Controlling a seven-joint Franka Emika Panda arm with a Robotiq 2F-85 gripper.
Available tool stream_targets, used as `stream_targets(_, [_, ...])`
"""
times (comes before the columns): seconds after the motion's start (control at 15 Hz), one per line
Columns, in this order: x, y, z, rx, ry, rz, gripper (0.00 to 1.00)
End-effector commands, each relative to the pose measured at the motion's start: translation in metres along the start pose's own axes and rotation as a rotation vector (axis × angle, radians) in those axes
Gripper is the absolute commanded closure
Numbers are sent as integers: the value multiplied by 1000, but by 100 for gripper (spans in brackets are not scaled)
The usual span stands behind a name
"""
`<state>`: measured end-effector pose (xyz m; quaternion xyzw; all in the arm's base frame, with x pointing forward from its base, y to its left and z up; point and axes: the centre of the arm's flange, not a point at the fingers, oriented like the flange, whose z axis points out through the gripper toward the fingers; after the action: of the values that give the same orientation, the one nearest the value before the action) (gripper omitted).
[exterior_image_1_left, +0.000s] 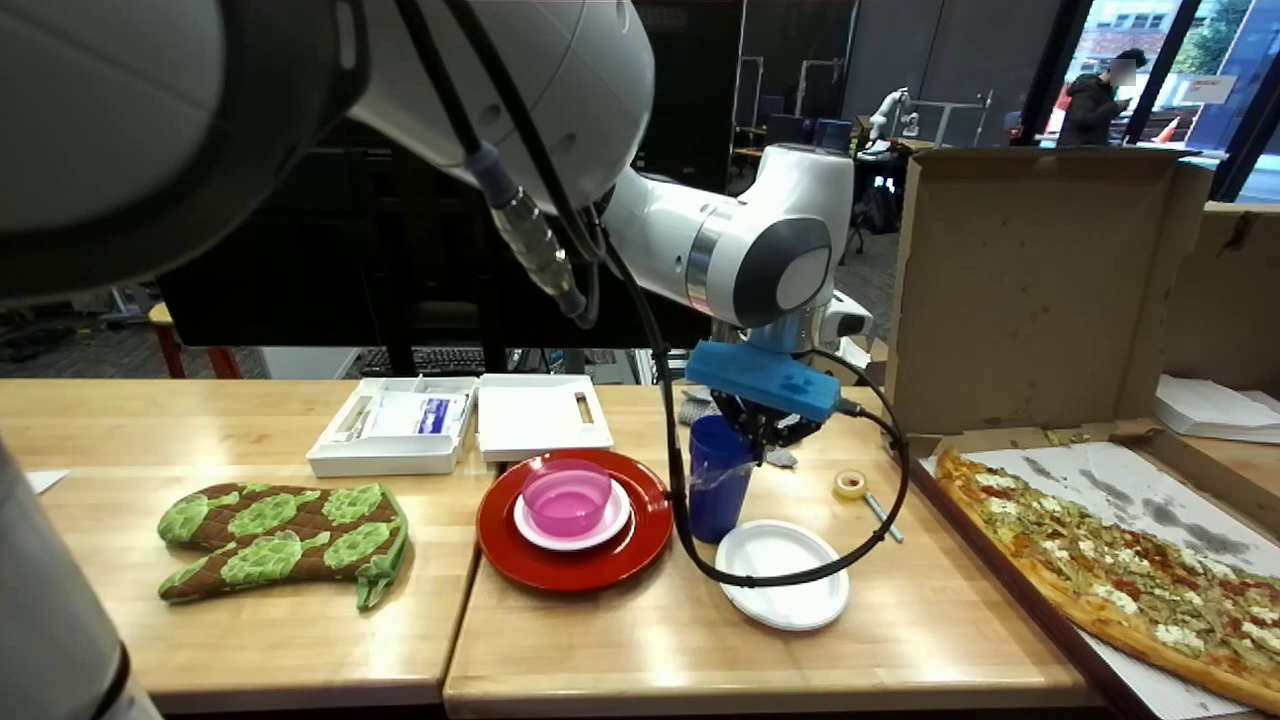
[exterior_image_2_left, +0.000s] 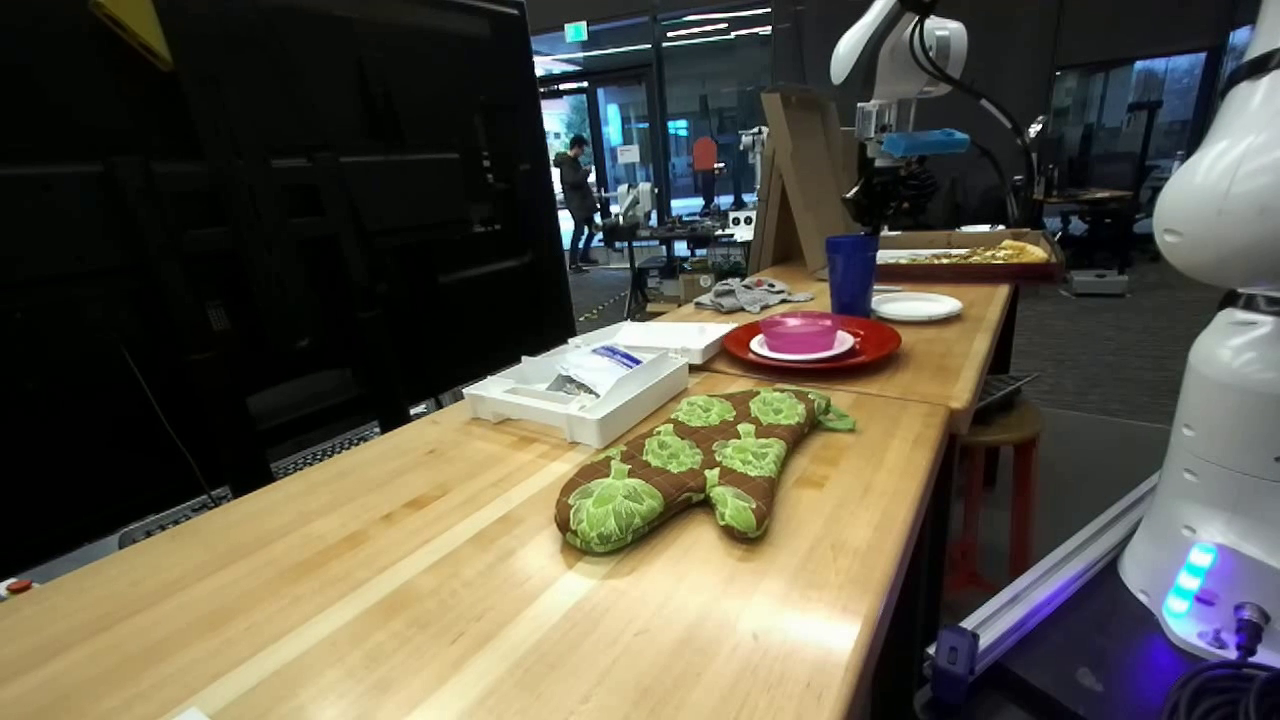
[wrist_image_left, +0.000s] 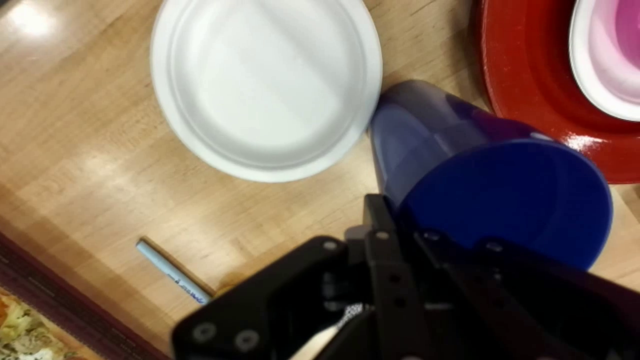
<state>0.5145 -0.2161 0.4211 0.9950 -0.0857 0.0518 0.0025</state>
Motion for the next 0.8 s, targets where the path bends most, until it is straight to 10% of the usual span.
stream_targets(0.0, [-16,-17,-17,-7,-11,-26,99])
stream_targets(0.73, [-60,-57,-71,-141,97,-69,99])
